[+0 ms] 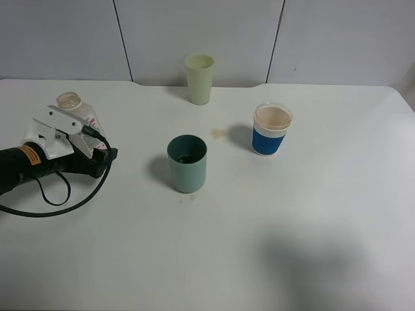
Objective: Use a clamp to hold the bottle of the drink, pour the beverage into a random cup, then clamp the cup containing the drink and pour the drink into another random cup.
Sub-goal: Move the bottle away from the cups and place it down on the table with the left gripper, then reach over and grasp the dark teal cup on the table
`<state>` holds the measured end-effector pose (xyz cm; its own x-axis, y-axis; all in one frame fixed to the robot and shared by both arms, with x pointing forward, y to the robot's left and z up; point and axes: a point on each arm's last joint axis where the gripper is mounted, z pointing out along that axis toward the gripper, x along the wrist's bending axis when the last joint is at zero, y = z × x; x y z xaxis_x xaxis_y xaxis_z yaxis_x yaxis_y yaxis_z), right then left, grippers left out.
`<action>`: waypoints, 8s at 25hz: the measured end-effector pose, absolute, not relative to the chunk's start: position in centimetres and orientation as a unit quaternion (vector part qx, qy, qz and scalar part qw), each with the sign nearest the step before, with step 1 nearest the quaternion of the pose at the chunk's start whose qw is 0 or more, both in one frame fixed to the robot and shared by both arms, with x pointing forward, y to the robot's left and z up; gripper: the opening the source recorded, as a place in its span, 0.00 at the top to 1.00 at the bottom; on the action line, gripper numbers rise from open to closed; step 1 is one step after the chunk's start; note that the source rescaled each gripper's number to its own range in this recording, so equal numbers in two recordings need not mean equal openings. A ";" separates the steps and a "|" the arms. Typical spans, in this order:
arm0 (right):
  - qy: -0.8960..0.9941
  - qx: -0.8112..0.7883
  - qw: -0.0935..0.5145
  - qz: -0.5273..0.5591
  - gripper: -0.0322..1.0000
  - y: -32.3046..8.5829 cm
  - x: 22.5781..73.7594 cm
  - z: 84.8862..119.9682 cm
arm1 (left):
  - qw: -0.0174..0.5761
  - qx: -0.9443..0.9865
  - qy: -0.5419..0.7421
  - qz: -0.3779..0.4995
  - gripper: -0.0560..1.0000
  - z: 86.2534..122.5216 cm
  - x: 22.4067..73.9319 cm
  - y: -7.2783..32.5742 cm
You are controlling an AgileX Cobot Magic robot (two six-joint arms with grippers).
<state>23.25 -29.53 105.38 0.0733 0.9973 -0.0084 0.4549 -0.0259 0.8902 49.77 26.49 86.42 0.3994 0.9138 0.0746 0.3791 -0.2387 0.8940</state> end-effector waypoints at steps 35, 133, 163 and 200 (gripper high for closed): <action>0.582 0.623 0.385 0.353 0.01 -29.5 23.3 105.4 | 0.489 0.568 0.513 0.419 0.00 101.6 41.4 28.7; 0.593 0.613 0.378 0.359 0.01 -29.6 23.2 105.4 | 0.390 0.621 0.576 0.362 0.00 105.5 23.3 29.8; 0.729 0.521 0.300 0.326 0.16 -26.3 42.8 105.6 | 0.391 0.621 0.576 0.361 0.00 105.5 23.3 29.8; 0.862 0.321 0.182 0.347 0.00 -13.5 42.6 92.9 | 0.390 0.621 0.576 0.361 0.00 105.5 23.3 29.8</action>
<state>42.60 -13.47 92.91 -0.7277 0.6797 -0.0916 0.4269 0.5535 0.7151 23.29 29.83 105.50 0.0757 0.9971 -0.0015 0.4333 -0.0316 0.9007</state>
